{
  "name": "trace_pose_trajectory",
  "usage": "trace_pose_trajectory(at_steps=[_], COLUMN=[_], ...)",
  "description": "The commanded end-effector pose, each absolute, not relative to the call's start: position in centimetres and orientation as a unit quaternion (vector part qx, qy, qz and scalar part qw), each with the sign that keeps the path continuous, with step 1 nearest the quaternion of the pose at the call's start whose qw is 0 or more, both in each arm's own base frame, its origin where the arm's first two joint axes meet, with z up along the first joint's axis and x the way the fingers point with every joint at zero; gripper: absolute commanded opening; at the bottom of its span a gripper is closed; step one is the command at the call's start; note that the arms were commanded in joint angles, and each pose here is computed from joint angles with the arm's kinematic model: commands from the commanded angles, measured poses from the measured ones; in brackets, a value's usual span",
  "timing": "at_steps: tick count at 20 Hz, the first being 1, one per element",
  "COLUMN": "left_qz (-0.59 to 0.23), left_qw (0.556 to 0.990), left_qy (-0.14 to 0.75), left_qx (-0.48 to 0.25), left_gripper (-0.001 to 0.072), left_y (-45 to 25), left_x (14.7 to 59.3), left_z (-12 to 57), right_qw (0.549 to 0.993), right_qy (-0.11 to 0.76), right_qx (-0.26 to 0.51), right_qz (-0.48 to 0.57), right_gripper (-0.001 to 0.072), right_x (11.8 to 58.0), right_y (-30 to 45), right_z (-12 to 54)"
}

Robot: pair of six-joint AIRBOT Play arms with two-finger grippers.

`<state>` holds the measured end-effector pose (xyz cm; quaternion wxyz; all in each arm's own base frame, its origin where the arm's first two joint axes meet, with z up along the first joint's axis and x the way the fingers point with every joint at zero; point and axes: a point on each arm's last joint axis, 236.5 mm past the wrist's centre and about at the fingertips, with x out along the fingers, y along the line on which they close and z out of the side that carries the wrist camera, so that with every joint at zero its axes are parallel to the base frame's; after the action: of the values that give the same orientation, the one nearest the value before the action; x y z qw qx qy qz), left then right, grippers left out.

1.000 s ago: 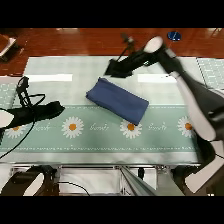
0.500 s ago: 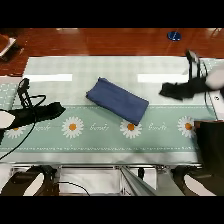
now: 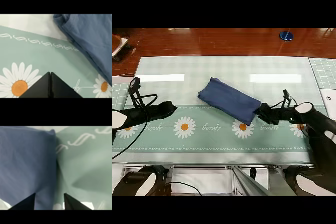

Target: Fold the shirts.

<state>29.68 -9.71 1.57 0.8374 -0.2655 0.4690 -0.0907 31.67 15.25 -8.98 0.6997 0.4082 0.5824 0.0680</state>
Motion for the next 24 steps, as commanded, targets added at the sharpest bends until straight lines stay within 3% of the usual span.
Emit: trace_pose_trajectory(at_steps=[1, 3, 4, 5, 6, 9, 12, 16, 19, 24], left_qz=[-0.09, -0.09, -0.089, -0.089, -0.088, -0.088, -0.088, -0.088, -0.091, -0.092], left_qw=[0.838, 0.839, 0.84, 0.84, 0.841, 0.842, 0.842, 0.841, 0.838, 0.837], left_qy=[0.468, 0.467, 0.465, 0.464, 0.462, 0.461, 0.461, 0.462, 0.463, 0.464], left_qx=[-0.266, -0.266, -0.266, -0.266, -0.266, -0.267, -0.267, -0.267, -0.274, -0.274], left_gripper=[0.0019, 0.0019, 0.0019, 0.0019, 0.0019, 0.0019, 0.0019, 0.0019, 0.0019, 0.0019], left_y=[-9.7, -9.6, -9.6, -9.6, -9.5, -9.5, -9.5, -9.6, -9.8, -9.9], left_x=[29.7, 29.8, 29.9, 29.9, 30.0, 30.0, 30.0, 30.0, 29.9, 29.9], left_z=[1.6, 1.6, 1.7, 1.7, 1.7, 1.7, 1.7, 1.7, 1.8, 1.8], right_qw=[0.663, 0.649, 0.641, 0.642, 0.65, 0.674, 0.727, 0.758, 0.792, 0.821], right_qy=[0.599, 0.613, 0.621, 0.62, 0.609, 0.597, 0.583, 0.571, 0.563, 0.522], right_qx=[0.438, 0.433, 0.428, 0.414, 0.394, 0.325, 0.23, 0.164, 0.149, 0.221], right_qz=[0.101, 0.125, 0.143, 0.175, 0.224, 0.29, 0.279, 0.268, 0.186, 0.066], right_gripper=[0.0415, 0.0393, 0.0291, 0.0082, 0.0023, 0.0022, 0.0022, 0.0022, 0.0022, 0.0022], right_x=[33.3, 34.2, 34.6, 35.1, 35.9, 38.2, 40.3, 39.2, 38.5, 34.5], right_y=[17.5, 18.5, 19.1, 19.8, 20.6, 20.9, 18.4, 15.3, 9.5, -0.2], right_z=[-10.0, -10.3, -10.1, -9.5, -8.1, -3.0, 3.4, 11.7, 15.3, 20.6])
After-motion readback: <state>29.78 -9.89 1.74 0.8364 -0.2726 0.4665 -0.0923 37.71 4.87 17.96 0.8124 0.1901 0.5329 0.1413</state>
